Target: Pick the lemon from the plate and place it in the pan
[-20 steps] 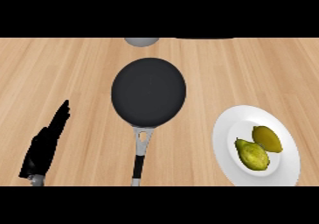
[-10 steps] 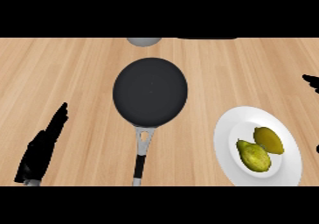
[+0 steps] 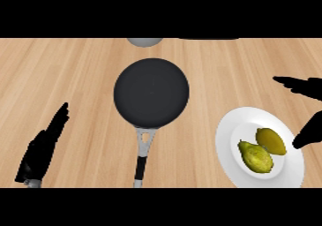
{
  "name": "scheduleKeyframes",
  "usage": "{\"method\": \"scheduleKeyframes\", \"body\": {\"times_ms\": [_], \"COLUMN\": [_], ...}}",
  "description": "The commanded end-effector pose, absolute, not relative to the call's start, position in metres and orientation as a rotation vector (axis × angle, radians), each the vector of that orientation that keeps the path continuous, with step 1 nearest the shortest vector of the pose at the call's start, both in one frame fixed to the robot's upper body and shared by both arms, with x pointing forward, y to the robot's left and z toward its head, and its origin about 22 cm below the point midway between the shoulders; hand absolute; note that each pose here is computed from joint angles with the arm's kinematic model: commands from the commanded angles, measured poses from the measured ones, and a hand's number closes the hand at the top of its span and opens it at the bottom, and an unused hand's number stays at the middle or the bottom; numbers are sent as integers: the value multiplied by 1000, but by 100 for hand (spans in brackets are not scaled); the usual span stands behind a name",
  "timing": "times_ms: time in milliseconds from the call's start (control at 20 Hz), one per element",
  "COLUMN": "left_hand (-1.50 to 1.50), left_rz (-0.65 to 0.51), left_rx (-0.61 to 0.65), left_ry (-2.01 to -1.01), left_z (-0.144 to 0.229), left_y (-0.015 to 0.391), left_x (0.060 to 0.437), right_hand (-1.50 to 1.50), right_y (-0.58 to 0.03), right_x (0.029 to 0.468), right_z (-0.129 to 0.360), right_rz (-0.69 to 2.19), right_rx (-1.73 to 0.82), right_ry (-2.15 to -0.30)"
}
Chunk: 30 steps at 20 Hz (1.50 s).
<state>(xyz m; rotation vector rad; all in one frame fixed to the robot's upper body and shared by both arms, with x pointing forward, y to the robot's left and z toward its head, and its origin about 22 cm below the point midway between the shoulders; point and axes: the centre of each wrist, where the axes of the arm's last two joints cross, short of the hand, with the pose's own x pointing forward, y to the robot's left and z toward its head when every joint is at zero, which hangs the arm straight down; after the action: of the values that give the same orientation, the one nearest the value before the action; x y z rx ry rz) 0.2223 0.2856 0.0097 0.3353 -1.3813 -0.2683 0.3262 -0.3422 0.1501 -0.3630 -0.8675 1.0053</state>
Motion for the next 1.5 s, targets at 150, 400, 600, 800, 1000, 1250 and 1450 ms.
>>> {"method": "scheduleKeyframes", "body": {"times_ms": [150,400,600,800,1000,1250,1450], "left_hand": [0,0,0,0,0,0,0], "left_rz": [-270,-253,-249,-263,-273,-270,-257], "left_rx": [362,320,345,349,343,326,344], "left_ry": [-1384,-1388,-1376,-1378,-1381,-1383,-1375], "left_z": [3,1,4,-9,10,6,4], "left_y": [284,284,297,289,277,279,275], "left_x": [207,223,213,220,218,218,209], "right_hand": [-150,-150,-150,-150,-150,-150,-150], "right_y": [-340,-306,-315,-293,-288,-289,-288], "right_x": [337,337,328,344,337,332,332], "right_z": [151,133,127,132,101,100,97], "right_rz": [1162,1209,1209,1235,1249,1244,1238], "right_rx": [-392,-400,-354,-406,-437,-463,-437], "right_ry": [-657,-613,-587,-555,-485,-433,-430]}}
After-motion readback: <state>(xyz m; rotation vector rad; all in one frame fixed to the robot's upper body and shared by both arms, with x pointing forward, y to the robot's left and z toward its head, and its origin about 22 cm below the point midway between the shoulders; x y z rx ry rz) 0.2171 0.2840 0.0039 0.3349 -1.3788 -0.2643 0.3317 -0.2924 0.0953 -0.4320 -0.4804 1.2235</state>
